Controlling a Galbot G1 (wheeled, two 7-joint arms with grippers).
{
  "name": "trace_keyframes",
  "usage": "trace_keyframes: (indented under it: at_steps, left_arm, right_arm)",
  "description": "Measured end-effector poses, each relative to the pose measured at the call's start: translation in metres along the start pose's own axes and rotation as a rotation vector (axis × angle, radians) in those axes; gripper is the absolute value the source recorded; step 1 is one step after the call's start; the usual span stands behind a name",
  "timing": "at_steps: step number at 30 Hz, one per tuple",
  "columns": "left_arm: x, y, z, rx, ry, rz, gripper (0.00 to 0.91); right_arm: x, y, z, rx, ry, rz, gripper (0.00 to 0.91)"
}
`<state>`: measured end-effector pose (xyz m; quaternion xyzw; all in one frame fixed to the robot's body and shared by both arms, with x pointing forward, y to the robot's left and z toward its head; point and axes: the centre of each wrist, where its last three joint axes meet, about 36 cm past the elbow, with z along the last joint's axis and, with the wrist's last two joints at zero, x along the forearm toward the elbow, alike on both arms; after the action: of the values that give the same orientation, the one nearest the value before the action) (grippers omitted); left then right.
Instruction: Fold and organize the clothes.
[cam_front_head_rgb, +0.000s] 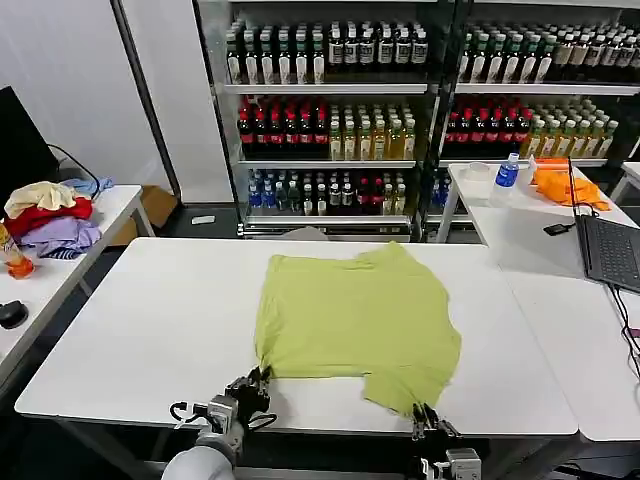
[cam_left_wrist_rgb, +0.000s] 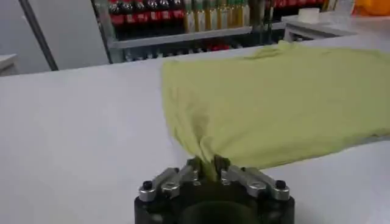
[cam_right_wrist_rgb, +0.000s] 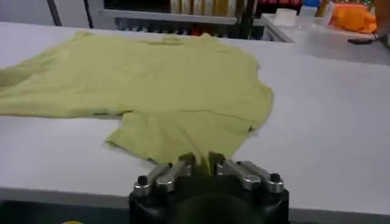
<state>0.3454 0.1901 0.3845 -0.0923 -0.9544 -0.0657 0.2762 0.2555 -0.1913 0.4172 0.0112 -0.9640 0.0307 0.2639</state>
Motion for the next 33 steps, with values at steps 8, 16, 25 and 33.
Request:
trace_keyframes:
  at_steps: [8,16,25,33]
  left_arm:
    - [0.002,0.001,-0.002,0.025,-0.001,0.014,0.02]
    - [0.007,0.0,-0.004,0.036,-0.004,0.029,0.02]
    - [0.016,0.005,-0.009,0.043,-0.017,0.035,0.02]
    - [0.034,0.014,-0.02,0.048,-0.052,0.043,0.02]
  right_arm:
    - [0.005,-0.002,-0.003,-0.009,-0.024,-0.007,0.0]
    - [0.013,-0.004,-0.009,-0.04,-0.059,-0.022,0.0]
    - [0.028,-0.014,-0.022,-0.048,-0.104,-0.028,0.0]
    - [0.041,-0.028,-0.042,-0.036,-0.164,-0.019,0.0]
